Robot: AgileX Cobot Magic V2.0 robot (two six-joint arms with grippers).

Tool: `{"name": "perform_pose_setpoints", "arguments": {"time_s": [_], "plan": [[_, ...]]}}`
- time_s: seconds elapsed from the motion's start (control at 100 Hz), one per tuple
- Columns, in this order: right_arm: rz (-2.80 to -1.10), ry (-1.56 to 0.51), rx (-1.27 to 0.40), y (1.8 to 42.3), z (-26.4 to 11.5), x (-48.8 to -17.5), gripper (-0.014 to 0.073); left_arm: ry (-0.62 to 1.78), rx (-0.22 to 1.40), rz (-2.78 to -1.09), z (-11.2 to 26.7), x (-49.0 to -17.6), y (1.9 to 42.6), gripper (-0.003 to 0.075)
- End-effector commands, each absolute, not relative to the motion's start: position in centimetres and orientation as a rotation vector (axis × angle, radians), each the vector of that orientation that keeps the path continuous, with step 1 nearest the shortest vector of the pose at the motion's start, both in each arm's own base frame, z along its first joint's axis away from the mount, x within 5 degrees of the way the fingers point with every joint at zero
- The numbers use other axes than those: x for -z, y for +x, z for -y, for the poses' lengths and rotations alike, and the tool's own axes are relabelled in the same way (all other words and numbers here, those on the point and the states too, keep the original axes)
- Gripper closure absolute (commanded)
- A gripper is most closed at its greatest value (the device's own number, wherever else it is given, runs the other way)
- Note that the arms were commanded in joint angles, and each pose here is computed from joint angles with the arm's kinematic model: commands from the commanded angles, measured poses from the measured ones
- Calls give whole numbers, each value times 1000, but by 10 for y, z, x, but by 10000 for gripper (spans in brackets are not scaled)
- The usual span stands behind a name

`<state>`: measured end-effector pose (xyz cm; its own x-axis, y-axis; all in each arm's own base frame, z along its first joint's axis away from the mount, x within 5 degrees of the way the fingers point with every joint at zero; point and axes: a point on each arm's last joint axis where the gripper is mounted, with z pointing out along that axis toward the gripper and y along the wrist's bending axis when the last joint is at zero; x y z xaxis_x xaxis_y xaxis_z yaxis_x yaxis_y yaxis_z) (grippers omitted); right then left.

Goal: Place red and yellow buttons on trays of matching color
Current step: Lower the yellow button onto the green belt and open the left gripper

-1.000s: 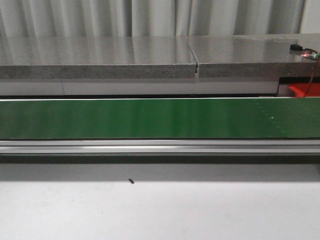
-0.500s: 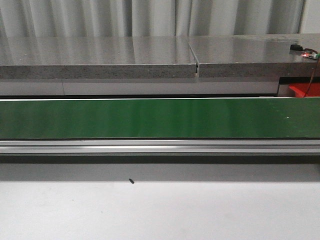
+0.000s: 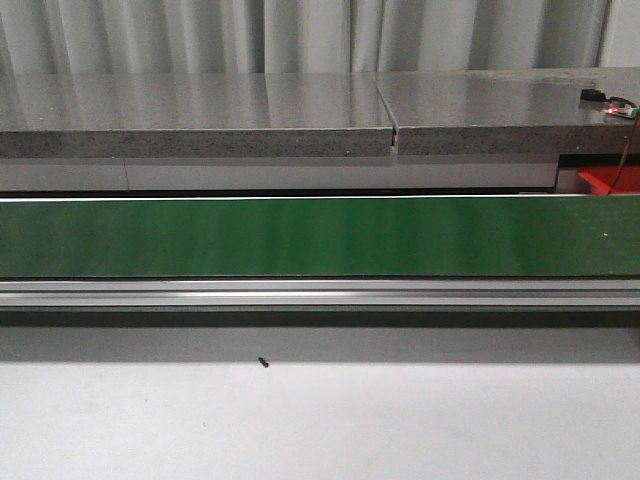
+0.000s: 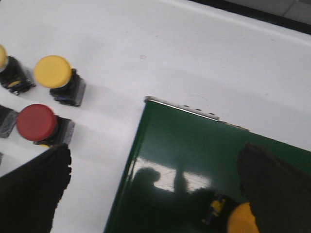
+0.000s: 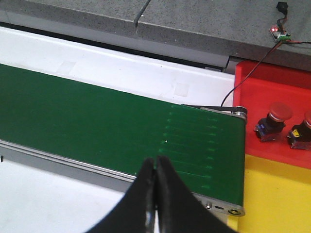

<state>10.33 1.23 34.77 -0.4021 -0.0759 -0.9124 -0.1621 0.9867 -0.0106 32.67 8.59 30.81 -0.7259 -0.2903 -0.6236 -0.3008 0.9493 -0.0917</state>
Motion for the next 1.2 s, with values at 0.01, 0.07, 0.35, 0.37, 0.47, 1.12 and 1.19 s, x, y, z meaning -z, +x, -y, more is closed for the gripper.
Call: {"name": "perform_pose_setpoints", "arguments": {"time_s": [0.01, 0.07, 0.35, 0.37, 0.47, 1.12, 1.19], "plan": [[-1900, -160, -78, 104, -11, -361, 663, -457, -74, -2302, -104, -335, 318, 61], [-1900, -160, -78, 104, -11, -361, 663, -496, -117, -2280, -120, -336, 313, 62], [-1900, -160, -78, 104, -11, -361, 663, -724, -224, -2182, -181, -334, 291, 62], [-1900, -160, -78, 104, -11, -361, 663, -733, -230, -2177, -185, -333, 291, 62], [-1900, -160, -78, 104, -11, -361, 663, -778, -248, -2161, -200, -325, 290, 62], [-1900, -160, -78, 104, -11, -361, 663, -897, -231, -2263, -239, -243, 317, 62], [-1900, -160, -78, 104, -11, -361, 663, -899, -229, -2268, -240, -237, 319, 62]]}}
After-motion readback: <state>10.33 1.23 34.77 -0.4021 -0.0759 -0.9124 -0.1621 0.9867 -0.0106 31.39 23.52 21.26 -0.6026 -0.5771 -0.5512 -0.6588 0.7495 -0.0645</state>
